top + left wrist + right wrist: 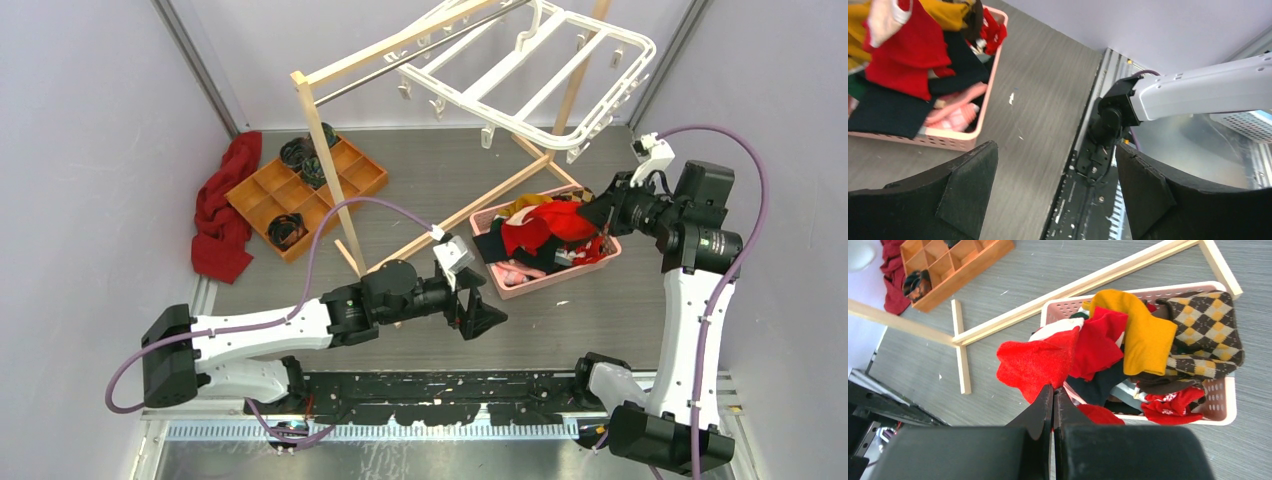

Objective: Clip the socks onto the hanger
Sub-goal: Pick up the sock from the bin.

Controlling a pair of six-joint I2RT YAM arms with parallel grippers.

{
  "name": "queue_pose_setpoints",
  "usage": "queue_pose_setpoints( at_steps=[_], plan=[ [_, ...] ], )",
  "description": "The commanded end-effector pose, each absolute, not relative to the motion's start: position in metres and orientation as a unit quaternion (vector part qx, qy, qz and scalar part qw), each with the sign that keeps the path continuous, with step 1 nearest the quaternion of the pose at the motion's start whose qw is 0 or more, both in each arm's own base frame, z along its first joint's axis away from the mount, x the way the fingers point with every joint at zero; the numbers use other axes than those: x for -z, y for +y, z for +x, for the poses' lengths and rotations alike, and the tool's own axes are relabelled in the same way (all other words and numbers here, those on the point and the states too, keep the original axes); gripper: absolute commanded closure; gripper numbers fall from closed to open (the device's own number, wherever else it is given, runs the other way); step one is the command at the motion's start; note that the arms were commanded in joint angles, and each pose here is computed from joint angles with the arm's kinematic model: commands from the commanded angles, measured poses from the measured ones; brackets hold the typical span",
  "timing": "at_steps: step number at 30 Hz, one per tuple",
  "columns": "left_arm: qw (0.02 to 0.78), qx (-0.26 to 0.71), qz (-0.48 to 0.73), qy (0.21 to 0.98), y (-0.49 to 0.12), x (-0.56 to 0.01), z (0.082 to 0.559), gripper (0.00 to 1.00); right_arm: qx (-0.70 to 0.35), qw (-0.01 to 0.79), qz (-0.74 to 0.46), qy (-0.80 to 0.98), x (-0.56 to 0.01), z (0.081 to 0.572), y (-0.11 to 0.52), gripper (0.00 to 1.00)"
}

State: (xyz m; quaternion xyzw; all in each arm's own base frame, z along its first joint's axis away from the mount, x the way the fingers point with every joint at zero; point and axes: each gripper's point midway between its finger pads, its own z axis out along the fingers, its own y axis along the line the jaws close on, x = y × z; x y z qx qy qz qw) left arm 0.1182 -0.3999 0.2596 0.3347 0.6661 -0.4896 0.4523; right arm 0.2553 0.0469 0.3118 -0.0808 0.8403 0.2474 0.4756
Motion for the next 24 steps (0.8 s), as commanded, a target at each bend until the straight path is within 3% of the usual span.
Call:
queue_pose_setpoints(
  at_steps=[1,9,24],
  plan=[
    [0.529,0.481,0.331,0.615,-0.393,-0.295,0.13,0.12,-0.222,0.536,-0.06,0.813,-0.351,0.265,0.038,0.99],
    [0.554,0.455,0.323,0.617,-0.378,-0.288,0.138,0.14,-0.217,0.572,-0.064,0.788,-0.384,0.263,0.04,0.99],
    [0.553,0.442,0.314,0.633,-0.377,-0.28,0.144,0.2,-0.238,0.518,-0.004,0.822,-0.332,0.289,0.028,0.99]
  ],
)
